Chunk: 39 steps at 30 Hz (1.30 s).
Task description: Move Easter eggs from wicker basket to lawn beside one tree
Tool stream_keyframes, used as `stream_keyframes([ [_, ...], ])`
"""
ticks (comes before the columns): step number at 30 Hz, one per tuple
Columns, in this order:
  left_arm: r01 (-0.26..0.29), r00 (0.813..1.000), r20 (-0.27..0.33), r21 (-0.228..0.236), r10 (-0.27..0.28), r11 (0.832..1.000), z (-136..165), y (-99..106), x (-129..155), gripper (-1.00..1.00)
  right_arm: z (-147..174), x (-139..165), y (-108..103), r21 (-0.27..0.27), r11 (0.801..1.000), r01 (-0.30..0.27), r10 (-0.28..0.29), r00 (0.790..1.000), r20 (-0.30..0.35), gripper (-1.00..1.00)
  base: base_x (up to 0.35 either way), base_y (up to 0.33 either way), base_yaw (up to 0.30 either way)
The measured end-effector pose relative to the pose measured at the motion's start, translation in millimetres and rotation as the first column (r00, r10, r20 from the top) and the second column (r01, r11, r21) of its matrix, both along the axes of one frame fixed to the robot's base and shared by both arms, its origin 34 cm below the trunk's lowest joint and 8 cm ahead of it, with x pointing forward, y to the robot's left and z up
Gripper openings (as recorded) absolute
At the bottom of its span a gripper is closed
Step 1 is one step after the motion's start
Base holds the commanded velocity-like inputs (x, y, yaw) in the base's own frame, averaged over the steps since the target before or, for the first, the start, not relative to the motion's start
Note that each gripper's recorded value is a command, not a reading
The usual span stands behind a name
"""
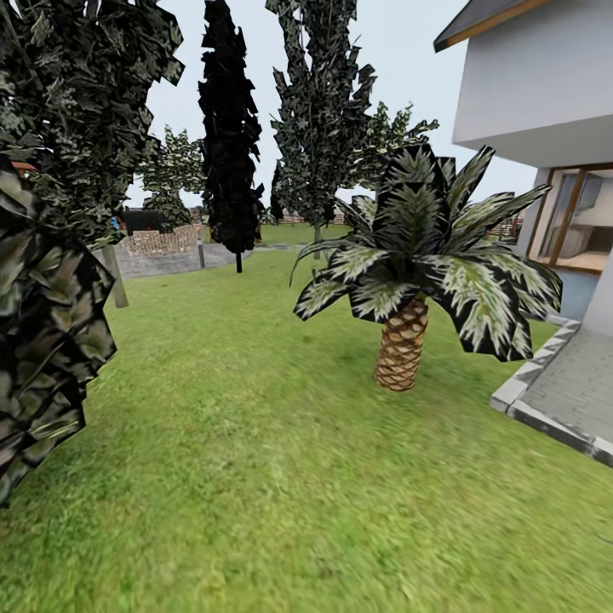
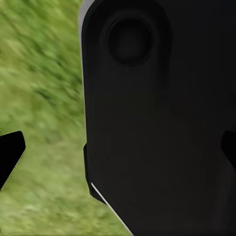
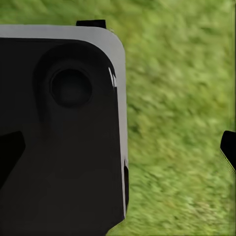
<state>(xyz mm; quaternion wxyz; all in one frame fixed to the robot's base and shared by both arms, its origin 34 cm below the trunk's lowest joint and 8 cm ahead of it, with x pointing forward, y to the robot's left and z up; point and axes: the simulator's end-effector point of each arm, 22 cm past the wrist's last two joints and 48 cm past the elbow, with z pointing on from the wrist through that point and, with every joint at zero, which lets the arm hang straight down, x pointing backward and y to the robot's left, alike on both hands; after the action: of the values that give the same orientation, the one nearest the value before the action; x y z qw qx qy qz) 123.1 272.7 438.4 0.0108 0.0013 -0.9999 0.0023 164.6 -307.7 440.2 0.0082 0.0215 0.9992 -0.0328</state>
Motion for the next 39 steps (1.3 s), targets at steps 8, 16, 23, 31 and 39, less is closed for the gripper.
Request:
stream_keyframes([
  [8, 0.0, 1.0, 0.0, 0.0, 0.0, 1.0, 0.0, 0.3, -0.2, 1.0, 0.0, 0.0, -0.3, 0.0, 1.0, 0.0, 0.0, 1.0, 0.0, 1.0, 0.337, 0.0, 0.0],
  [16, 0.0, 1.0, 0.0, 0.0, 0.0, 1.0, 0.0, 0.1, 0.0, 1.0, 0.0, 0.0, -0.3, 0.0, 1.0, 0.0, 0.0, 1.0, 0.0, 1.0, 0.337, 0.0, 0.026],
  [23, 0.0, 1.0, 0.0, 0.0, 0.0, 1.0, 0.0, 0.1, 0.2, 1.0, 0.0, -0.6, 0.1, 0.003, 1.0, 0.0, 0.0, 1.0, -0.003, 1.0, 0.337, 0.0, 0.002],
  [31, 0.0, 1.0, 0.0, 0.0, 0.0, 1.0, 0.0, 0.2, 0.2, 1.0, 0.0, -0.8, -0.2, 0.002, 1.0, 0.0, 0.0, 1.0, -0.004, 1.0, 0.337, 0.0, 0.0],
  [39, 0.0, 1.0, 0.0, 0.0, 0.0, 1.0, 0.0, 0.2, 0.2, 1.0, 0.0, -0.5, -0.3, 0.001, 1.0, 0.0, 0.0, 1.0, -0.002, 1.0, 0.337, 0.0, 0.0],
])
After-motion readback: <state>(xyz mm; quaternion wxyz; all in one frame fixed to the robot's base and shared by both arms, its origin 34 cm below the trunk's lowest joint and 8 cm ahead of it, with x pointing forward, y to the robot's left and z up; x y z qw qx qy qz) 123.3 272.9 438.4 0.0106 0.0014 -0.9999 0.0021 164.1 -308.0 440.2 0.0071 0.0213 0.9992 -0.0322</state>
